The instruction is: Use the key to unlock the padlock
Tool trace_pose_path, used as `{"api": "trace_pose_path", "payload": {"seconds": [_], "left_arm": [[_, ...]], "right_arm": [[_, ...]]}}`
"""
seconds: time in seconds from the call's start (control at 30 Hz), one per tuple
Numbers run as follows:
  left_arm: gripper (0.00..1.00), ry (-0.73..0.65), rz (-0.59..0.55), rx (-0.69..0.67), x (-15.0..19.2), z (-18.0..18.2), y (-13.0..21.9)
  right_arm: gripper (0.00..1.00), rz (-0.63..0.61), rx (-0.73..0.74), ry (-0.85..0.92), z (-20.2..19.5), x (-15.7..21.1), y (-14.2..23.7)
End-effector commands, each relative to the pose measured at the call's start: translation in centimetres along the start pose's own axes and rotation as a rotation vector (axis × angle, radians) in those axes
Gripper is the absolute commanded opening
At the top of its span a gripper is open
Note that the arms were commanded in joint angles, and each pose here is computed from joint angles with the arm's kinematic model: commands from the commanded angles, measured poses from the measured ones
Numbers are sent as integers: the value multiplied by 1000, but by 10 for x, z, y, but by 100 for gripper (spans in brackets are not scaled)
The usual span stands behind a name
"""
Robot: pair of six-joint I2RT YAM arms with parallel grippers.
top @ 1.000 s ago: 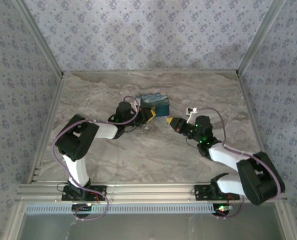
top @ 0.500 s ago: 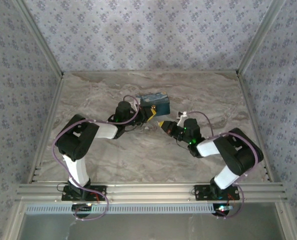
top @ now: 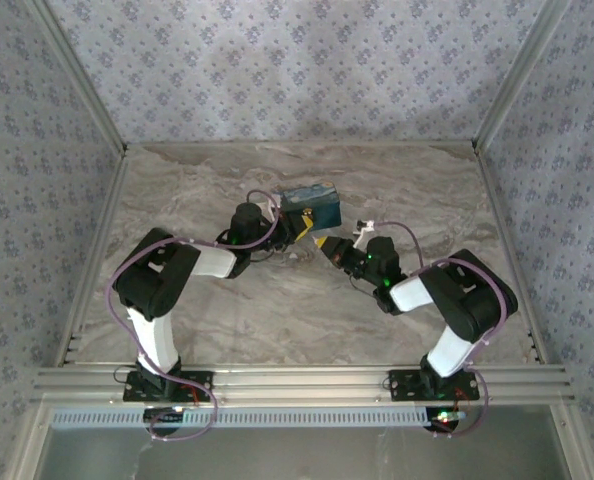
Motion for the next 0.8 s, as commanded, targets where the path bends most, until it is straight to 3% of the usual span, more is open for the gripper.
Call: {"api": "trace_pose_path", "payload": {"seconds": [0.0, 0.77], "left_arm": [[4, -17, -8, 55, -4, -9, -1], [4, -7, -10, 61, -2, -8, -1]], "right_arm": [[0, -32, -37, -2, 8, -8, -3], [0, -40, -86, -52, 11, -14, -9]]}}
Point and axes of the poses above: each hand's point on the last joint's axis, 136 mm out from that joint toward the fingers, its own y axis back along the fingers, its own z axis along the line the jaws close on, x = y × z, the point moved 2 cm from there along y, back along the fingers, and after that the axes turned 12 degrees about -y, right-handed, at the moved point
